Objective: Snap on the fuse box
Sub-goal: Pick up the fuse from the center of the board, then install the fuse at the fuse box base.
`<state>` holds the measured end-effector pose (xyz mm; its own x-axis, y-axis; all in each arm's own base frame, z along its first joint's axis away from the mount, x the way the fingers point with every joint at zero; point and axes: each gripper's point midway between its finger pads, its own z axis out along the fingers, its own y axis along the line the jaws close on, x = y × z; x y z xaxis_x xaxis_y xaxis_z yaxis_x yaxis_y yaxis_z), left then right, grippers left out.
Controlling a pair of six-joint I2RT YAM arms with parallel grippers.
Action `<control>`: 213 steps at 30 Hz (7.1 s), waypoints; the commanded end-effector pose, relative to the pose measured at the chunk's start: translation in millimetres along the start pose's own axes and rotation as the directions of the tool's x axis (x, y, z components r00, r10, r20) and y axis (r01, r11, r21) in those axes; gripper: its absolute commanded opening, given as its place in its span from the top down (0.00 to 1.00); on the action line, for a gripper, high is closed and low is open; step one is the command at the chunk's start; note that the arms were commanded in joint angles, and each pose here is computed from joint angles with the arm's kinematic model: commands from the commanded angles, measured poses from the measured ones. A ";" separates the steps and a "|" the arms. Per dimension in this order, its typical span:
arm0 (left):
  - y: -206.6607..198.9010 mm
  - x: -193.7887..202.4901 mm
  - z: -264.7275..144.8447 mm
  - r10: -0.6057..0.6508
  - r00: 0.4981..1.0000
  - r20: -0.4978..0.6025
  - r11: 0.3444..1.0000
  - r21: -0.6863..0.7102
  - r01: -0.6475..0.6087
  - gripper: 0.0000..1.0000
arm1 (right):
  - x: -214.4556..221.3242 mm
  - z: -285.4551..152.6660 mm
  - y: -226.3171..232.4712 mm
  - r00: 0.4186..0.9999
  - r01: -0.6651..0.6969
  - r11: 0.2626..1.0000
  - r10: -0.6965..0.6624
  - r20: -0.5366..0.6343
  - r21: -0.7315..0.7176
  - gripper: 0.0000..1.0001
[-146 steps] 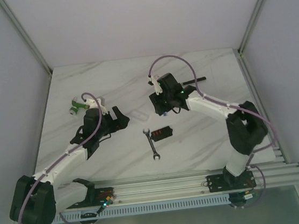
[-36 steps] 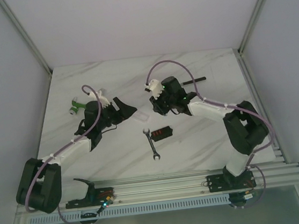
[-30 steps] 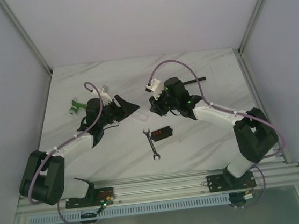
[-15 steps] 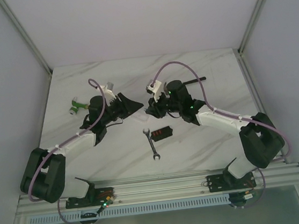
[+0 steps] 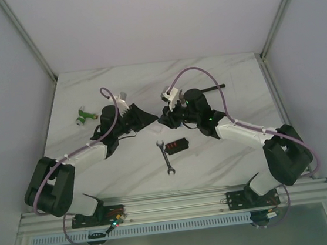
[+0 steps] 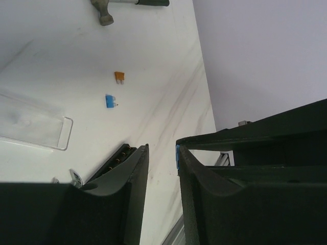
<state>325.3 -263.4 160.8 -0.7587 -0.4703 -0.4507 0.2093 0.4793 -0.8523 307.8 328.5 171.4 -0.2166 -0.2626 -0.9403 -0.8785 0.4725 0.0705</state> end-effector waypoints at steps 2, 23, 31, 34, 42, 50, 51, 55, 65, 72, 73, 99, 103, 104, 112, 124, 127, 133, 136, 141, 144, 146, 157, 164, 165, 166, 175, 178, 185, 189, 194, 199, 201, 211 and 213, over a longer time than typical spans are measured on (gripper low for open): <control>1.4 3.6 0.0 -0.014 1.000 -0.001 1.000 0.001 0.014 0.62 | -16.1 -3.7 2.0 0.998 0.013 1.000 -0.014 0.063 0.014 0.77; -15.7 6.1 -3.6 -0.049 0.999 -0.015 0.996 0.070 0.049 0.94 | -16.6 -1.5 0.3 0.997 0.008 1.000 -0.009 0.073 0.023 0.75; -27.2 -4.2 -11.9 -0.061 0.997 0.040 0.994 0.087 0.058 1.00 | -26.0 -3.7 1.5 0.995 -0.032 0.999 0.029 0.095 0.026 0.63; -33.4 -12.3 -16.0 -0.070 0.994 0.084 0.993 0.101 0.061 1.00 | -39.7 -8.8 2.8 0.986 -0.093 0.995 0.088 0.145 0.032 0.53; -52.1 -30.2 -31.0 -0.121 0.974 0.192 0.981 0.176 0.087 1.00 | -78.0 -27.6 21.1 0.850 -0.396 0.912 0.407 0.333 -0.103 0.49; -69.9 -38.1 -48.9 -0.183 0.952 0.245 0.957 0.267 0.115 1.00 | -97.6 -43.2 23.9 0.685 -0.545 0.809 0.581 0.440 -0.219 0.54; -73.4 -39.7 -51.9 -0.192 0.949 0.251 0.951 0.285 0.117 1.00 | -97.6 -43.2 23.1 0.668 -0.560 0.797 0.597 0.445 -0.228 0.56; -84.9 -42.4 -61.0 -0.218 0.940 0.261 0.934 0.335 0.124 1.00 | -106.1 -45.8 27.1 0.598 -0.584 0.749 0.657 0.459 -0.312 0.61; -105.0 -44.0 -73.7 -0.246 0.931 0.268 0.900 0.419 0.118 1.00 | -120.6 -42.9 38.3 0.502 -0.595 0.652 0.758 0.416 -0.470 0.65; -111.6 -43.2 -76.7 -0.262 0.929 0.260 0.884 0.451 0.123 1.00 | -119.3 -42.1 39.2 0.504 -0.593 0.650 0.760 0.411 -0.475 0.68; -111.7 -43.6 -76.9 -0.264 0.928 0.261 0.883 0.452 0.124 1.00 | -119.1 -41.5 39.4 0.505 -0.593 0.649 0.760 0.408 -0.476 0.69; -78.6 -31.4 -63.3 -0.235 0.935 0.267 0.933 0.332 0.139 0.87 | -109.4 -30.6 46.4 0.631 -0.565 0.717 0.694 0.347 -0.408 1.00; -56.7 -23.3 -58.9 -0.154 0.950 0.272 0.971 0.218 0.095 0.78 | -82.1 -28.5 34.0 0.708 -0.591 0.773 0.635 0.310 -0.231 1.00; -47.6 -19.1 -56.9 -0.132 0.956 0.263 0.981 0.175 0.087 0.74 | -75.5 -30.3 28.9 0.723 -0.595 0.784 0.619 0.307 -0.178 1.00; -6.1 11.9 -45.7 0.001 0.992 0.125 1.000 -0.004 -0.001 0.61 | -9.1 -53.0 5.9 0.833 -0.552 0.804 0.544 0.101 0.223 1.00; 29.5 62.6 -25.1 0.013 0.992 -0.127 0.995 -0.097 -0.026 0.42 | 63.7 -76.9 -0.4 0.810 -0.354 0.742 0.548 -0.210 0.569 1.00; 36.5 75.1 -21.2 0.004 0.985 -0.173 0.993 -0.113 -0.023 0.40 | 77.1 -76.8 0.1 0.797 -0.284 0.732 0.539 -0.273 0.619 1.00; 49.8 92.2 -13.6 -0.043 0.969 -0.242 0.991 -0.135 0.010 0.37 | 96.1 -65.2 2.1 0.768 -0.187 0.733 0.524 -0.368 0.654 1.00; 53.4 96.2 -10.6 -0.054 0.964 -0.260 0.989 -0.145 0.017 0.35 | 103.7 -57.9 1.7 0.758 -0.145 0.738 0.511 -0.406 0.659 1.00; 54.1 101.3 -5.0 -0.064 0.956 -0.287 0.989 -0.149 0.021 0.34 | 109.5 -53.1 -2.0 0.746 -0.096 0.738 0.498 -0.443 0.668 1.00; 56.3 104.2 -2.0 -0.071 0.951 -0.301 0.988 -0.153 0.025 0.34 | 112.6 -49.0 -2.9 0.740 -0.085 0.740 0.495 -0.456 0.667 1.00; 58.5 106.3 -0.2 -0.080 0.947 -0.313 0.987 -0.159 0.031 0.36 | 113.9 -45.6 -2.2 0.735 -0.087 0.744 0.497 -0.461 0.663 1.00; 65.8 114.9 2.8 -0.111 0.933 -0.343 0.983 -0.176 0.052 0.48 | 121.4 -37.3 0.2 0.720 -0.076 0.759 0.491 -0.492 0.647 1.00; 68.1 116.7 3.8 -0.120 0.930 -0.349 0.982 -0.180 0.059 0.49 | 124.2 -33.1 0.8 0.718 -0.077 0.764 0.488 -0.495 0.641 1.00; 69.0 117.7 3.6 -0.123 0.928 -0.351 0.981 -0.184 0.061 0.49 | 124.5 -33.2 0.7 0.718 -0.077 0.763 0.488 -0.495 0.641 1.00; 69.0 117.6 3.9 -0.124 0.929 -0.350 0.981 -0.184 0.061 0.49 | 125.2 -32.2 1.1 0.718 -0.078 0.764 0.488 -0.496 0.640 1.00; 71.5 120.1 5.3 -0.136 0.926 -0.352 0.979 -0.192 0.070 0.49 | 129.8 -29.8 2.8 0.714 -0.074 0.766 0.487 -0.502 0.639 1.00; 71.7 121.2 6.0 -0.137 0.925 -0.355 0.979 -0.193 0.071 0.49 | 129.9 -28.3 3.9 0.715 -0.078 0.767 0.488 -0.501 0.636 1.00; 72.5 122.8 8.1 -0.142 0.923 -0.359 0.978 -0.196 0.075 0.49 | 131.5 -29.0 4.2 0.715 -0.069 0.763 0.487 -0.502 0.642 1.00; 72.4 122.3 8.0 -0.143 0.923 -0.357 0.977 -0.199 0.075 0.49 | 130.2 -33.4 0.8 0.717 -0.049 0.749 0.487 -0.498 0.661 1.00; 72.9 122.3 8.4 -0.146 0.923 -0.357 0.976 -0.203 0.076 0.49 | 120.3 -35.8 -0.2 0.735 -0.050 0.744 0.479 -0.480 0.667 1.00; 73.5 122.8 8.2 -0.149 0.922 -0.358 0.976 -0.206 0.078 0.49 | 122.6 -36.4 -0.3 0.731 -0.042 0.741 0.480 -0.484 0.671 1.00; 73.5 122.9 8.2 -0.150 0.921 -0.358 0.975 -0.206 0.079 0.49 | 125.3 -34.9 0.2 0.727 -0.044 0.742 0.483 -0.488 0.669 1.00; 74.7 123.9 7.3 -0.153 0.921 -0.360 0.974 -0.210 0.080 0.49 | 130.1 -28.5 4.6 0.725 -0.068 0.750 0.490 -0.484 0.658 1.00; 74.5 123.7 7.2 -0.152 0.921 -0.359 0.975 -0.209 0.080 0.49 | 132.1 -28.3 5.1 0.722 -0.066 0.750 0.491 -0.487 0.658 1.00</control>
<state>248.9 -286.3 35.7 -0.9507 -0.2460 -0.1887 0.0054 0.5953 -0.8035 260.2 265.3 57.2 -0.7965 -0.3796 -0.4707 -0.3745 0.9208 -0.1088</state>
